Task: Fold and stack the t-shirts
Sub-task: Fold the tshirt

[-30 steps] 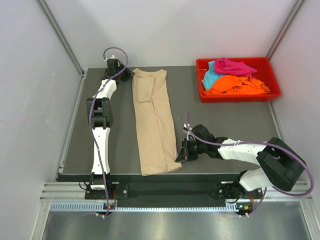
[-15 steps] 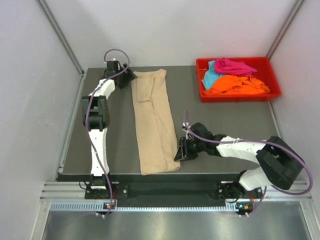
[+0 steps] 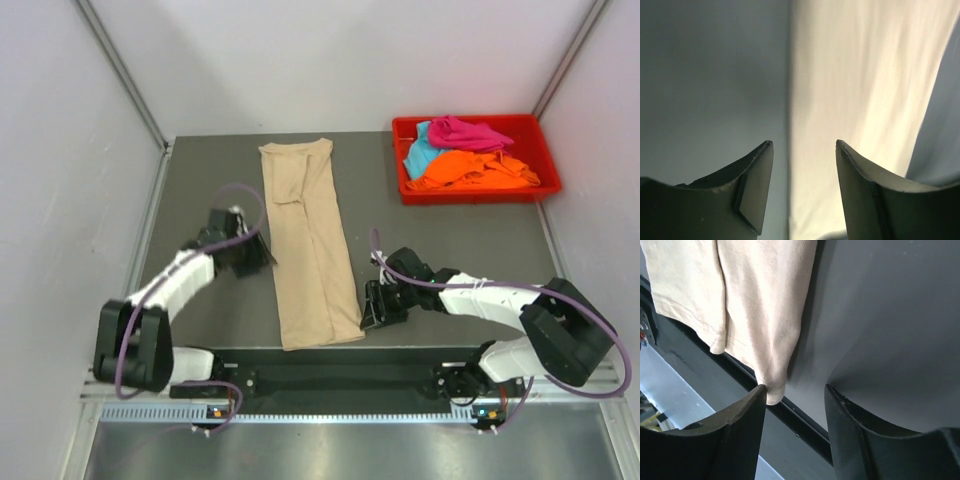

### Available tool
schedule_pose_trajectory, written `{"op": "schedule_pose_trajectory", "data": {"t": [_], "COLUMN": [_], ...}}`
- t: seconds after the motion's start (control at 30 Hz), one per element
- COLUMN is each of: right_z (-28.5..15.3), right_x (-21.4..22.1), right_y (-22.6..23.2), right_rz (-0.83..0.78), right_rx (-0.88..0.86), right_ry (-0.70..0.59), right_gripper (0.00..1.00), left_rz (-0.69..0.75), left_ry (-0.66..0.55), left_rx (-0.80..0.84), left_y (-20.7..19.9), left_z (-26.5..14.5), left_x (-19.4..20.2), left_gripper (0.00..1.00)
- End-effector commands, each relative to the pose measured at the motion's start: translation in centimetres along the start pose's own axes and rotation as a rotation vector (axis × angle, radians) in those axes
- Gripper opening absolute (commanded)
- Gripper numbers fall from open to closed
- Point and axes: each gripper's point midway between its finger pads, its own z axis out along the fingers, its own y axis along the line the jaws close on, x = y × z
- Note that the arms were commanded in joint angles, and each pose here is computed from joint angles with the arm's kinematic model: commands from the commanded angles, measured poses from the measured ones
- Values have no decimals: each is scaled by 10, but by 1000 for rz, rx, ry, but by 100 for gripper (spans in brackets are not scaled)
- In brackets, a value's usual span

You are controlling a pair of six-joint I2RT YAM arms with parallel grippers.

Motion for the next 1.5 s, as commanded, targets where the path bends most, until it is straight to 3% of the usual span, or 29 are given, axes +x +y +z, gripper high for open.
{"op": "schedule_pose_trajectory", "data": {"t": [0.0, 0.17, 0.43, 0.8, 1.07, 1.37, 1.43, 1.47], "right_z": [-2, 0, 7, 13, 14, 17, 17, 18], "right_x": [-4, 1, 0, 2, 9, 8, 8, 10], "right_y": [2, 7, 7, 10, 5, 3, 2, 1], "right_rz": [-50, -57, -60, -33, -37, -22, -22, -21], "right_rx": [-28, -77, -102, -137, -123, -111, -109, -107], "right_ry": [14, 51, 71, 96, 119, 123, 124, 126], "right_gripper": [50, 48, 48, 49, 49, 48, 47, 45], "left_rz": [-47, -72, -84, -137, -173, -165, -168, -170], "left_ry": [141, 152, 273, 232, 280, 329, 338, 339], "left_rx": [99, 91, -166, -277, -204, -159, -155, -163], "left_y": [-16, -20, 9, 34, 28, 24, 25, 29], "left_z": [-22, -33, -30, -56, -52, -52, -51, -52], "left_x": [96, 146, 203, 206, 220, 230, 233, 235], "left_gripper": [58, 59, 61, 58, 48, 49, 39, 17]}}
